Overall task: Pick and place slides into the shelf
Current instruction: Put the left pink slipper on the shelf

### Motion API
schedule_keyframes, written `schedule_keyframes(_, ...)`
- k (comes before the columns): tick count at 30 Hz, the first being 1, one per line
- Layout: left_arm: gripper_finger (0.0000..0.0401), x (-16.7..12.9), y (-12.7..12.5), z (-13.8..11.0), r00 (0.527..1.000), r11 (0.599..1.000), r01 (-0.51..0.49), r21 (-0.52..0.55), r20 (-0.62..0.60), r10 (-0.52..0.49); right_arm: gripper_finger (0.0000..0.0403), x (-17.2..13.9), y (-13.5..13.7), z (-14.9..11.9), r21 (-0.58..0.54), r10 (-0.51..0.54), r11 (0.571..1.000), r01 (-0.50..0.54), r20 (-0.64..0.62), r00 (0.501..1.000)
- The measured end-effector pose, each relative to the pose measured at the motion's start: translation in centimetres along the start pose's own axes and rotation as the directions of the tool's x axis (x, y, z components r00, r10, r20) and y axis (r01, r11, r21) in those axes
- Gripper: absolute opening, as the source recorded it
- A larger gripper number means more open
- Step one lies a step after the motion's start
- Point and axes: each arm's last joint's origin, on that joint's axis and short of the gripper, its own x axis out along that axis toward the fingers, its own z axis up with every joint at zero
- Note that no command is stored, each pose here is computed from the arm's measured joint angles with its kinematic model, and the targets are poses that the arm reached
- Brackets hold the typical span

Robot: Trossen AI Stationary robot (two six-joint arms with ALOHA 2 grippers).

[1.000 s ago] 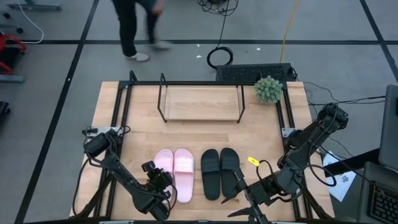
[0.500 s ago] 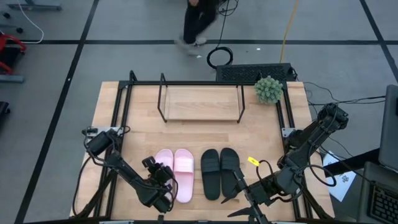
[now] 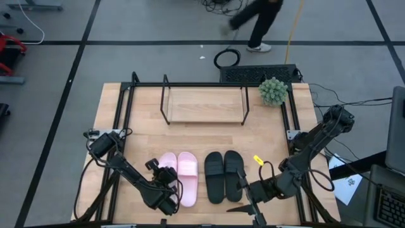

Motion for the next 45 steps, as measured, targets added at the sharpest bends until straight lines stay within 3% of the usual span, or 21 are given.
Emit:
schedule_keyframes(6, 0.0002, -3.8, 2.0, 0.9, 0.997, 0.995, -0.078, 0.057, 0.013, 0.078, 0.0176, -0.1, 0.0, 0.3, 0.005, 0.006, 1.000, -0.006, 0.051, 0.999)
schedule_keyframes(9, 0.0001, -5.8, 3.0, 1.7, 0.997, 0.998, 0.005, 0.056, 0.079, -0.010, 0.0176, -0.3, 0.0, 0.7, -0.008, 0.008, 1.000, -0.008, 0.066, 0.998)
schedule_keyframes(13, 0.0001, -7.6, 5.0, 3.3, 0.988, 0.997, 0.045, 0.067, 0.143, -0.054, 0.0176, -0.9, -0.2, 1.7, -0.015, 0.010, 1.000, -0.009, 0.095, 0.995)
schedule_keyframes(16, 0.0001, -8.6, 6.8, 5.6, 0.972, 0.995, 0.066, 0.076, 0.220, -0.081, 0.0176, -1.7, -0.4, 2.9, -0.025, 0.013, 1.000, -0.010, 0.128, 0.992)
schedule_keyframes(21, 0.0000, -8.7, 9.9, 10.2, 0.951, 0.991, -0.015, 0.135, 0.307, -0.028, 0.0176, -3.2, -0.8, 4.7, -0.067, 0.017, 0.998, -0.005, 0.178, 0.984)
schedule_keyframes(28, 0.0000, -7.1, 17.4, 17.8, 0.921, 0.979, -0.198, 0.056, 0.352, 0.166, 0.0176, -4.5, -1.3, 6.3, -0.162, 0.014, 0.987, 0.022, 0.223, 0.975)
schedule_keyframes(33, 0.0000, -3.2, 21.5, 22.0, 0.938, 0.951, -0.268, 0.154, 0.268, 0.221, 0.0176, -5.0, -2.1, 7.1, -0.216, -0.015, 0.974, 0.069, 0.243, 0.970)
schedule_keyframes(36, 0.0000, -0.3, 23.1, 24.2, 0.948, 0.952, -0.237, 0.194, 0.260, 0.184, 0.0176, -5.5, -2.7, 7.5, -0.238, -0.100, 0.958, 0.159, 0.242, 0.965)
schedule_keyframes(41, 0.0000, 4.5, 25.2, 25.9, 0.957, 0.946, -0.224, 0.232, 0.238, 0.168, 0.0176, -6.7, -3.7, 8.3, -0.253, -0.268, 0.912, 0.324, 0.230, 0.935)
schedule_keyframes(45, 0.0000, 7.3, 25.7, 25.4, 0.971, 0.949, -0.201, 0.242, 0.176, 0.161, 0.0176, -7.8, -4.2, 9.1, -0.269, -0.331, 0.880, 0.391, 0.241, 0.912)
